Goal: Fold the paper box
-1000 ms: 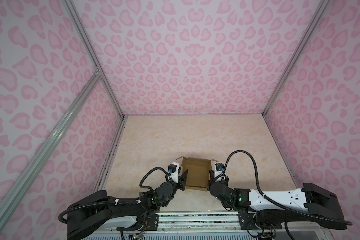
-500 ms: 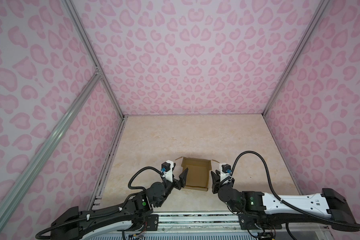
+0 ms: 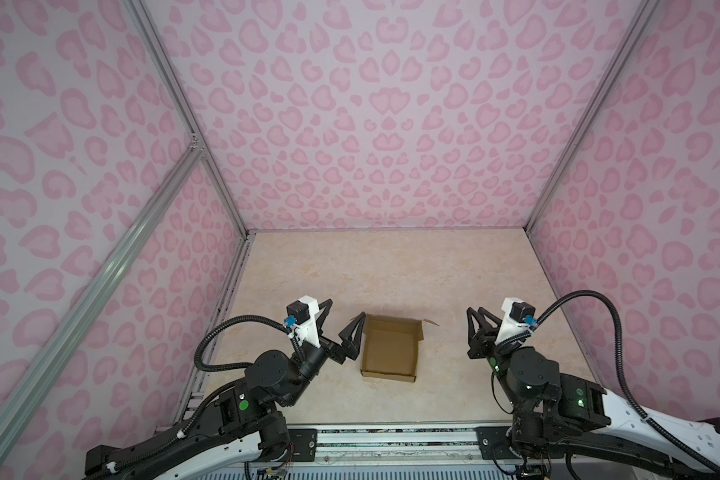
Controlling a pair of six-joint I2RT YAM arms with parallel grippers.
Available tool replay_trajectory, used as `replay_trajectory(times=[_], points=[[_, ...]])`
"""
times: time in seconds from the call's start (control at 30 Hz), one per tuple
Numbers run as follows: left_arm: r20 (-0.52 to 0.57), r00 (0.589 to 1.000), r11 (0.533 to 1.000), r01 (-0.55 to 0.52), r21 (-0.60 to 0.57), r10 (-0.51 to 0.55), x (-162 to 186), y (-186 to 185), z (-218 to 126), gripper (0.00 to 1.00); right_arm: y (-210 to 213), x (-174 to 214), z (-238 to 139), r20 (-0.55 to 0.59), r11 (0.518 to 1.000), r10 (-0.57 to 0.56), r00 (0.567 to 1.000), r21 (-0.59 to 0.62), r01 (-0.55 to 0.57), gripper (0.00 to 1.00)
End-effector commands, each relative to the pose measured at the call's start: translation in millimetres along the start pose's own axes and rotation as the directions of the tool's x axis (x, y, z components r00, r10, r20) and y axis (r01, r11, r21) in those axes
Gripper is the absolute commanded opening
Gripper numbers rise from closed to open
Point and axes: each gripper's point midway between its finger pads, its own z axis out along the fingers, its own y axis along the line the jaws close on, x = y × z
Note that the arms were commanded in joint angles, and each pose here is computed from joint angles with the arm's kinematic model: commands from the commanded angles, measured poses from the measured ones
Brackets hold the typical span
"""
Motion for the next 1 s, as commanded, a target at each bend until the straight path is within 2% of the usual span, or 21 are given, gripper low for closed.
replay_trajectory(times=[0.0,0.07,0.17,0.3,0.43,0.63,0.87,0.97], points=[[-0.182,0.971,0.986,-0.164,-0.038,0.155,10,2,19,0.97,24,9,21,-0.182,0.992,0.028,0.983,-0.120,-0.051,0.32],[-0.243,0.960,0.987,-0.153,-0.039,0.139,6,6,37,0.97,38,15,42,-0.305,0.978,0.072,0.950,-0.164,-0.127,0.33],[-0.305,0.952,0.996,-0.061,-0.066,0.038,8,21,61,0.97,64,28,66,-0.453,0.951,0.084,0.888,-0.229,-0.207,0.34],[-0.392,0.916,0.992,0.042,-0.123,-0.088,28,38,84,0.97,86,38,83,-0.516,0.938,0.060,0.855,-0.263,-0.225,0.35],[-0.434,0.879,0.979,0.153,-0.136,-0.198,47,46,97,0.97,97,66,96,-0.599,0.929,0.056,0.799,-0.263,-0.262,0.35],[-0.523,0.826,0.977,0.153,-0.149,-0.209,77,53,96,0.97,102,101,99,-0.668,0.905,0.067,0.741,-0.272,-0.327,0.35],[-0.607,0.759,0.972,0.170,-0.164,-0.235,114,58,89,0.97,112,128,93,-0.714,0.899,0.023,0.700,-0.291,-0.326,0.43],[-0.640,0.725,0.967,0.195,-0.165,-0.256,130,57,87,0.97,116,142,90,-0.735,0.905,-0.005,0.678,-0.292,-0.310,0.44]])
